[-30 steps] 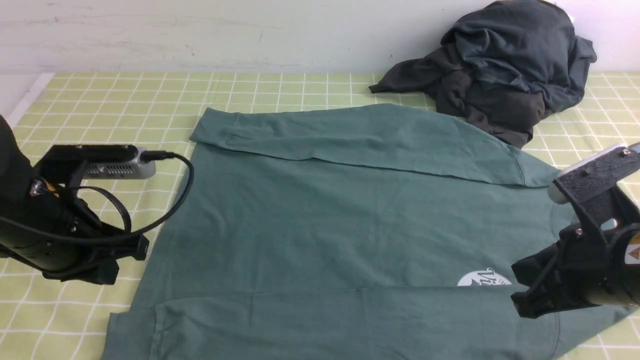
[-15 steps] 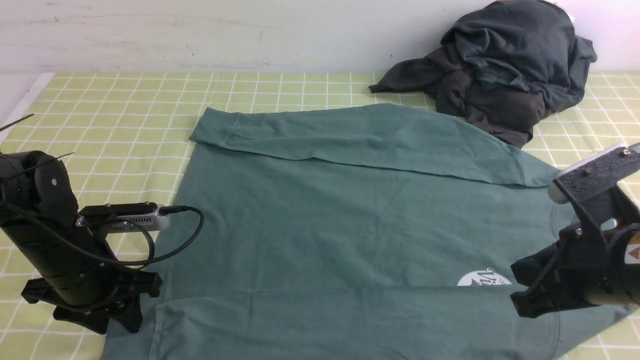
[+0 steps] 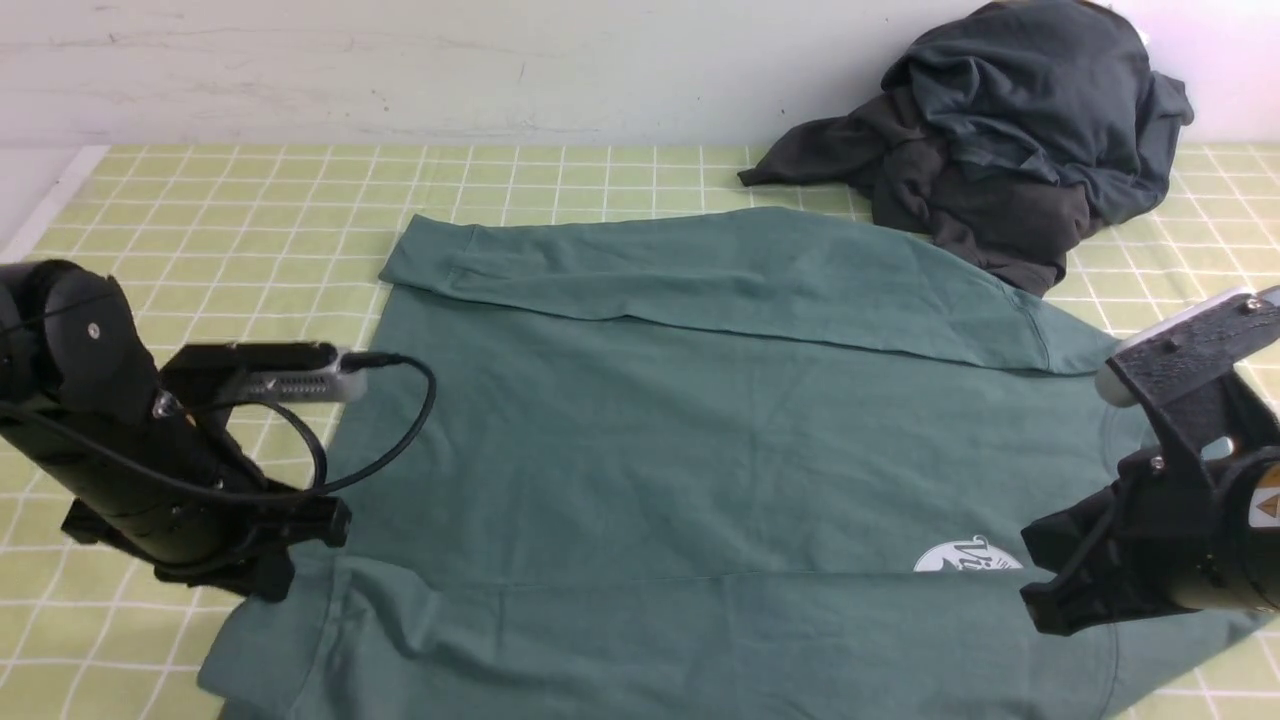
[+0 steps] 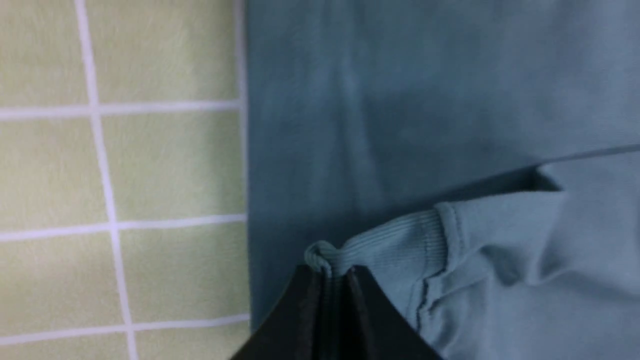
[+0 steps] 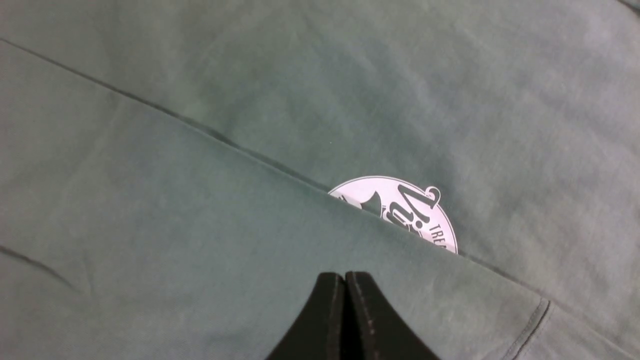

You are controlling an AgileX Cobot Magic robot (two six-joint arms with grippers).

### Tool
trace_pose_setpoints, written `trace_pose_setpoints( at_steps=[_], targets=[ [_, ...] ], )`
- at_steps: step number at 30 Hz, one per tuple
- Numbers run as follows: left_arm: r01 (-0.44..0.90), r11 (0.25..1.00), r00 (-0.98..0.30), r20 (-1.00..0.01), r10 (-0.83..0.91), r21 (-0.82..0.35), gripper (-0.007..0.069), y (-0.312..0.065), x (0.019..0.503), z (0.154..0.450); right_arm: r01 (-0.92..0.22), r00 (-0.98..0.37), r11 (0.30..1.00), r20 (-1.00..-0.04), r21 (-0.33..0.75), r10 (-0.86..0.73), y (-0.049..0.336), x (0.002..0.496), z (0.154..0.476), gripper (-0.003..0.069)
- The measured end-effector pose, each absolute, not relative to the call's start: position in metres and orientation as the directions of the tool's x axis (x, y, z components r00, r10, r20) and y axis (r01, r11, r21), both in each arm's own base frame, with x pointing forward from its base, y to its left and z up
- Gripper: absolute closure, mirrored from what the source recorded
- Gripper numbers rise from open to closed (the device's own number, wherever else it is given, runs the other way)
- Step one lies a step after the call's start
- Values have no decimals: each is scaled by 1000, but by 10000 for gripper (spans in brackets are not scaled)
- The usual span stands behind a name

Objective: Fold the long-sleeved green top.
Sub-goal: Use the left arm to drag and place the cuff at the centered position on the left edge of the fabric, then use the left arm to clamp the cuff farthest from it

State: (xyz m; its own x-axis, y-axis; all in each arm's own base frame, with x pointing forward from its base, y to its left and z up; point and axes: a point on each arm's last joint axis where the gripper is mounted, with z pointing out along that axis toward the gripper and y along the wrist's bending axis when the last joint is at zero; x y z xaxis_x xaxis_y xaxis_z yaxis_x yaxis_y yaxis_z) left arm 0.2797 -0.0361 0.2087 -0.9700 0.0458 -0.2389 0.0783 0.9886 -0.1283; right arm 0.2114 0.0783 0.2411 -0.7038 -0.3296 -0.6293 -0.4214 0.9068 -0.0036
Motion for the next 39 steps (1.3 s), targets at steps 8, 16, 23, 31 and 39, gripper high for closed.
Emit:
trace_pose_setpoints(
  at_steps=[8,16,23,31,39],
  targets=[
    [217,973,-850,-506,147,-82,598,-51,313,277,-422,-701,907,-632,-5,-330,78,212,241,673],
    [207,975,-727,-679,102,-76,598,-55,351,326,-422,-701,907,-632,-6,-330,78,212,241,673],
    [177,980,-868,-483,111,-93,587,-56,419,250,-423,-700,906,-632,-8,-333,78,212,241,673],
    [132,987,-907,-414,81,-97,427,-37,492,208,-422,-696,907,-637,-9,-331,78,212,242,673],
    [56,991,-814,-580,-23,-118,290,-26,543,201,-419,-695,908,-641,-8,-326,79,214,240,673]
  ],
)
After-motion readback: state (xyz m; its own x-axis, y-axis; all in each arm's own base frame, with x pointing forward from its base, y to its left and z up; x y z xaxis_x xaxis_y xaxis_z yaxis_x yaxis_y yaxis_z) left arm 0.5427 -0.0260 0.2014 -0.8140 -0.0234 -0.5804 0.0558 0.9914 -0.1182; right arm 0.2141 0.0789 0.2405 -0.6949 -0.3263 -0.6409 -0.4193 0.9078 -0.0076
